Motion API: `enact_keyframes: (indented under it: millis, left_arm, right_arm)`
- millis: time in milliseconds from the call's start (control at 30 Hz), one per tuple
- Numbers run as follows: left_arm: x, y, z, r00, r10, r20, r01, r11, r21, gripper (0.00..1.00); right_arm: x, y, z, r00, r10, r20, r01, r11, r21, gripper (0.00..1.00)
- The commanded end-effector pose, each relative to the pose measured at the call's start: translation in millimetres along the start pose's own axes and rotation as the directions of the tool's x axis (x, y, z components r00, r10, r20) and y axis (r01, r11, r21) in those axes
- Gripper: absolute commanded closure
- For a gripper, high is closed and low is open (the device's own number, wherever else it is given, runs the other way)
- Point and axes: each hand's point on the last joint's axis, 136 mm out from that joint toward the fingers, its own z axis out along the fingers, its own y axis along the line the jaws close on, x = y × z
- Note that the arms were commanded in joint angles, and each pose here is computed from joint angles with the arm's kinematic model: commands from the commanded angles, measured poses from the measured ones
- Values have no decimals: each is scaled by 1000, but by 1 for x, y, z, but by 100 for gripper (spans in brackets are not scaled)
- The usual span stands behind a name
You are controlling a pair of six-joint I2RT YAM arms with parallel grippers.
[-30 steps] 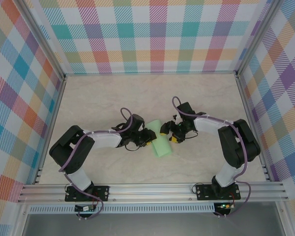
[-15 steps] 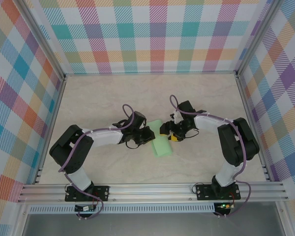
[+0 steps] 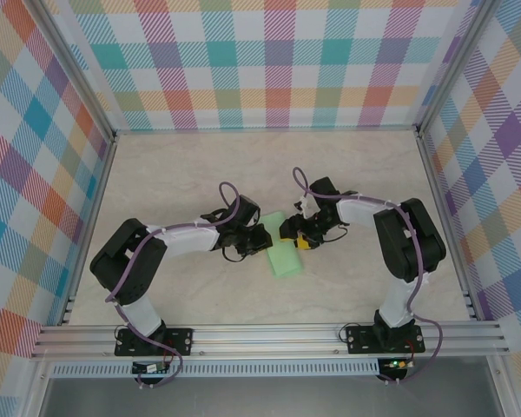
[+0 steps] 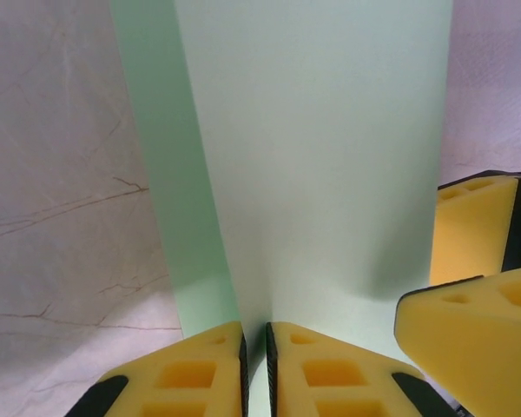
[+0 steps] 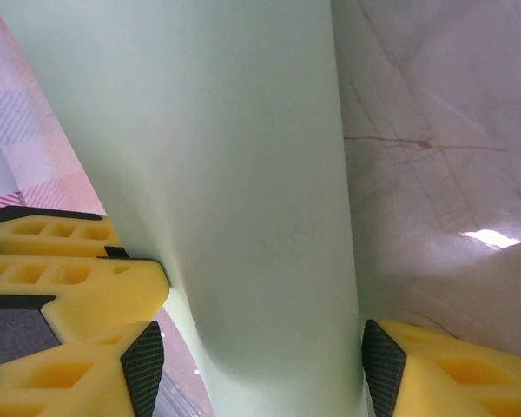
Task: Fold a paper plane with a square sheet of paper (pick it up from the middle)
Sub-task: Fold a square sheet of paper at the center of the table.
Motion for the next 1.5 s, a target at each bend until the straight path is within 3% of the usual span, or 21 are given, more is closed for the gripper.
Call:
enact_keyframes:
  millis: [0,233,600,733,933,1267,1467]
  left_arm:
    - [-4,4,0,1000,3,1,-3,1000,-31,84]
    - [-11,6,-9,999,3,51,0,998,-59,78]
    - [-20,29,-60,972,-24,232,59,988,-141,57]
    - [-15,26,-60,978,-23,208,49,992,-120,55]
    - [-14,28,-54,981,-35,190,59,991,-121,55]
    - [-23,35,-100,945,-60,323,113,982,-150,53]
    - [-28,37,-124,921,-89,379,142,983,-113,51]
  right_arm:
    - [-2,10,1,999,-39,-25,37,998,-54,37]
    - [-3,10,4,1000,-7,-29,5,997,-72,48]
    - [-21,13,3,960,244,136,-232,968,-95,55]
    - [-20,9,0,949,253,188,-252,967,-28,54]
    - [-17,29,1,950,276,145,-257,956,-140,56]
    - [-28,71,-31,956,211,206,-175,968,-179,58]
    - [-37,77,-29,935,247,255,-197,959,-205,58]
